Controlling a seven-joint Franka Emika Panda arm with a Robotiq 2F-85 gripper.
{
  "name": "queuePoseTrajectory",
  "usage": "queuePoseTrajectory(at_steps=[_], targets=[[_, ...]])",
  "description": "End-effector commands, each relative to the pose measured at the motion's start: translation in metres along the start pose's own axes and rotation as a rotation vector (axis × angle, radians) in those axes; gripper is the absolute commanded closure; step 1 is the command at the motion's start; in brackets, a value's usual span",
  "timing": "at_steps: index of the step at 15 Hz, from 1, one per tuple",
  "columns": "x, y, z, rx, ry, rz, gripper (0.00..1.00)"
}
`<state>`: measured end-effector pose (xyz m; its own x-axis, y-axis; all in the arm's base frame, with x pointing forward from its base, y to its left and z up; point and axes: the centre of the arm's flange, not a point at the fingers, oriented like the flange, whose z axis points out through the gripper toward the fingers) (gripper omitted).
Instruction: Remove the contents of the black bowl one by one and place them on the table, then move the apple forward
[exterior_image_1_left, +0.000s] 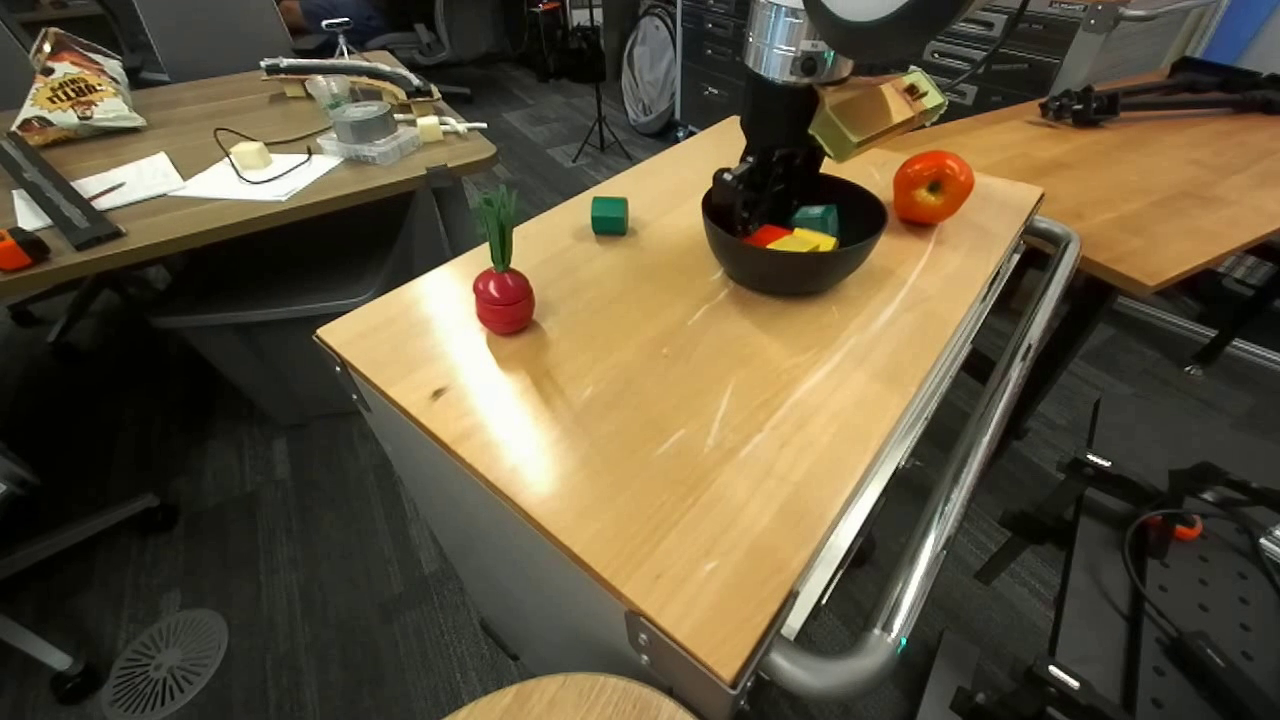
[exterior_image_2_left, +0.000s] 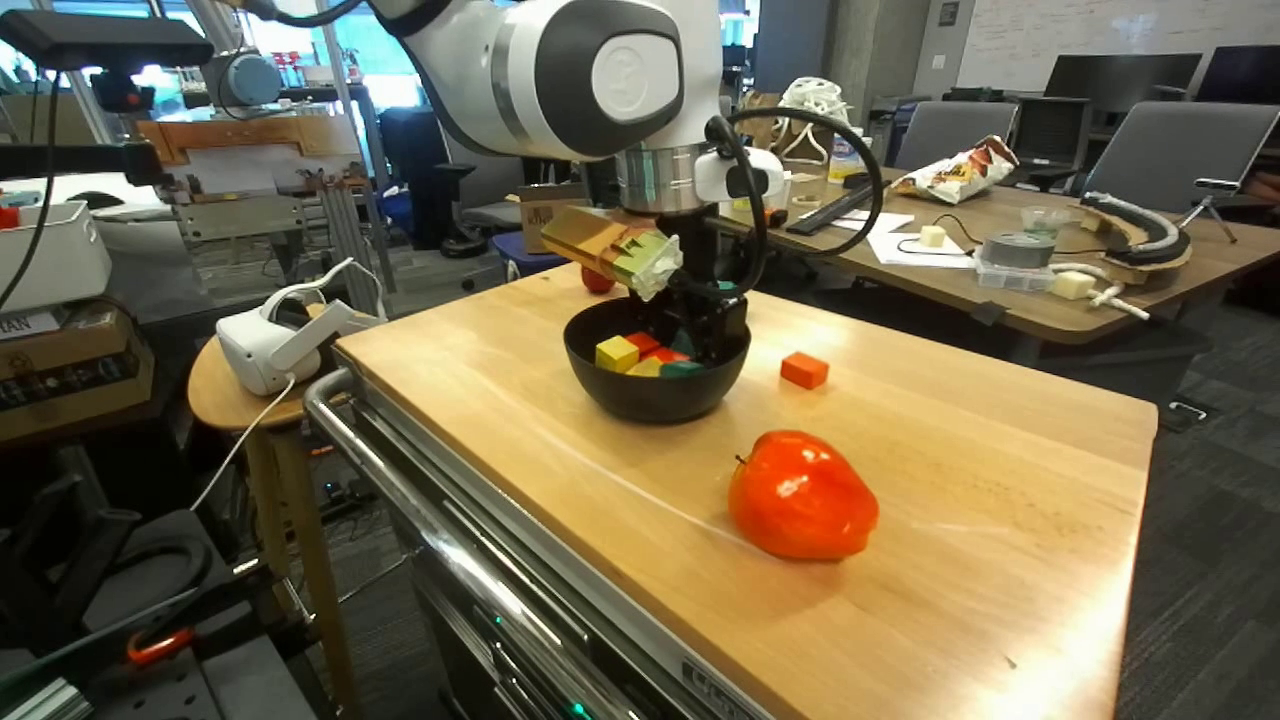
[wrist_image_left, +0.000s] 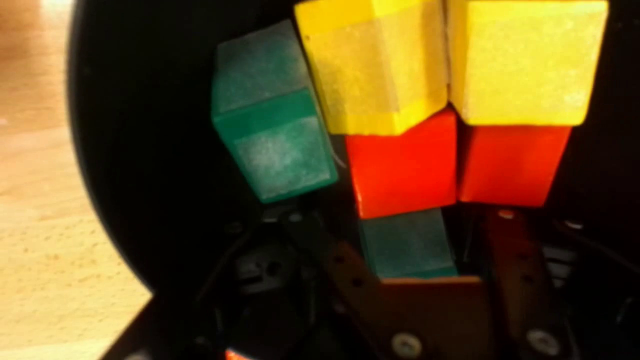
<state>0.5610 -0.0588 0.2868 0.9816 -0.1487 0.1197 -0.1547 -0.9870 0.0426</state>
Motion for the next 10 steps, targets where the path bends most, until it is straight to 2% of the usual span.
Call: queuePoseTrajectory(at_steps=[1, 3, 6, 10], targets=[[0.008, -0.003, -0.001, -0.023, 0.003, 0.014, 0.72], [0.007, -0.003, -0.007, -0.02, 0.011, 0.018, 0.83], [0.001, -0.004, -0.033, -0.019, 0.074, 0.001, 0.83], [-0.011, -0.019, -0.105, 0.024, 0.182, -0.076, 0.83]])
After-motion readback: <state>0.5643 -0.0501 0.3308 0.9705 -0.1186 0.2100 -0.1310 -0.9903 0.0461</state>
